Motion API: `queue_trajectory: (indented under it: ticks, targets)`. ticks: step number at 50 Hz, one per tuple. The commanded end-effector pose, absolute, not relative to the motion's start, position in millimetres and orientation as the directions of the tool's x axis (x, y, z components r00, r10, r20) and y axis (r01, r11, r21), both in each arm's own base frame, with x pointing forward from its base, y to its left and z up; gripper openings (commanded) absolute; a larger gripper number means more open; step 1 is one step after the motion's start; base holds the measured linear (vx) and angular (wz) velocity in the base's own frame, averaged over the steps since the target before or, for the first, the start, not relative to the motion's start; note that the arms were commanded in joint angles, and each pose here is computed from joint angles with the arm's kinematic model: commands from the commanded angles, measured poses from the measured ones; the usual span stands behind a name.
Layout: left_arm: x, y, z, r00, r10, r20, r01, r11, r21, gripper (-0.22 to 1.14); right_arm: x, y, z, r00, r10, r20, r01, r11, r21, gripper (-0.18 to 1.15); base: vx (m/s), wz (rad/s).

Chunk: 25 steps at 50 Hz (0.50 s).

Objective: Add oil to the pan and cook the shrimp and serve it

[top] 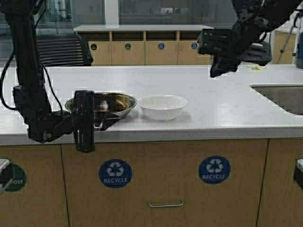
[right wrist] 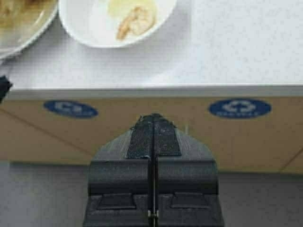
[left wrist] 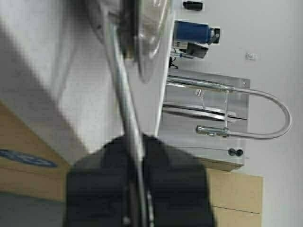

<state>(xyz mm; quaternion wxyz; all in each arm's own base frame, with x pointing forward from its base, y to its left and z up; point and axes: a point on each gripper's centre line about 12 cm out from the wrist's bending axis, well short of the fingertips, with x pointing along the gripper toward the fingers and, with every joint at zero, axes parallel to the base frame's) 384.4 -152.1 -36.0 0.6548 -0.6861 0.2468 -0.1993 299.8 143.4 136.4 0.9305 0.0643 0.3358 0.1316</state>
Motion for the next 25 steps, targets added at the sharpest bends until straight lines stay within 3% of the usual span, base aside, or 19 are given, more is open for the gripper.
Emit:
queue_trajectory:
  ticks: [1,15,25]
  targets:
    - [401.2,-157.1,-12.5,0.797,-0.602,0.049,0.015,-0.062,-0.998,0.04,302.0,144.3,142.7,0.753,0.293,-0.590,-0.205,0.955,0.212,0.07,0.00,0.00]
    - [407.8,-158.6,-10.8,0.798,-0.599,0.068,0.029,-0.075,-0.997,0.09,302.4,144.5,142.7,0.753,0.293,-0.590,-0.205,0.955,0.212,0.07,0.00,0.00]
    - [407.0,-157.9,-12.0,0.801,-0.596,0.064,0.022,-0.077,-0.997,0.37,303.2,144.9,143.1,0.753,0.293,-0.589,-0.205,0.955,0.213,0.07,0.00,0.00]
